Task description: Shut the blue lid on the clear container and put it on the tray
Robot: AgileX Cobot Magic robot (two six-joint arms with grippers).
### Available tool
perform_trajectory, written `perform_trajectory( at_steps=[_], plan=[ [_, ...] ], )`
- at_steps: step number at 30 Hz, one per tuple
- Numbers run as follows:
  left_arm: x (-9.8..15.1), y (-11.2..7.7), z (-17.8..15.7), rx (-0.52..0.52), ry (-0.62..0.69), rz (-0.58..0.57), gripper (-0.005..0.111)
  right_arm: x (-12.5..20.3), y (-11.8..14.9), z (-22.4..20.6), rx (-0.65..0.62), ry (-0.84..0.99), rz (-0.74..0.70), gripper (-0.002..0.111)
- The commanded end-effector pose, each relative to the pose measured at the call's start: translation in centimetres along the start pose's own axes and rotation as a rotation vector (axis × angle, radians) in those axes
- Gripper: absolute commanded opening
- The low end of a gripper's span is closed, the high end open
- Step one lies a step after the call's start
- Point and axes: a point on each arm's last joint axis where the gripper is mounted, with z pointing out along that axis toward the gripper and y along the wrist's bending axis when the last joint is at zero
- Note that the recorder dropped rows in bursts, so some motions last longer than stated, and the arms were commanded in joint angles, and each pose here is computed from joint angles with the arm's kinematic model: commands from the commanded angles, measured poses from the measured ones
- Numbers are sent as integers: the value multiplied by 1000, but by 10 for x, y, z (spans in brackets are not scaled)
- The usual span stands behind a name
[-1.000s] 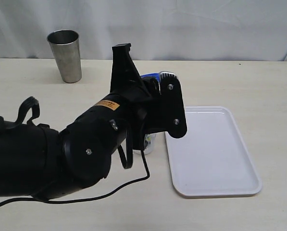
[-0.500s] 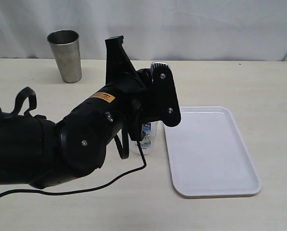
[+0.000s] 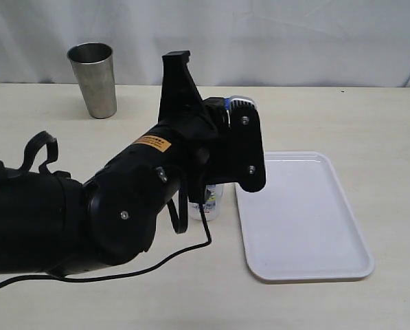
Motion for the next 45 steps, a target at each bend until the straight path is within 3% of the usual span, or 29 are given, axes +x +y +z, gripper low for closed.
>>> perform_trajectory(
  at_steps=[1,19,40,45],
  plan=[
    [-2,8,-2,-41,0,0,0,0,0,0,3,-3,-1,5],
    [-3,8,-2,-50,-12,21,0,0,0,0,3,-3,-1,5],
    [-17,-7,-12,32,-48,-2,0,0,0,0,3,-3,-1,5],
    [-8,-11,-10,87,25,-12,0,0,0,0,3,-3,-1,5]
  ],
)
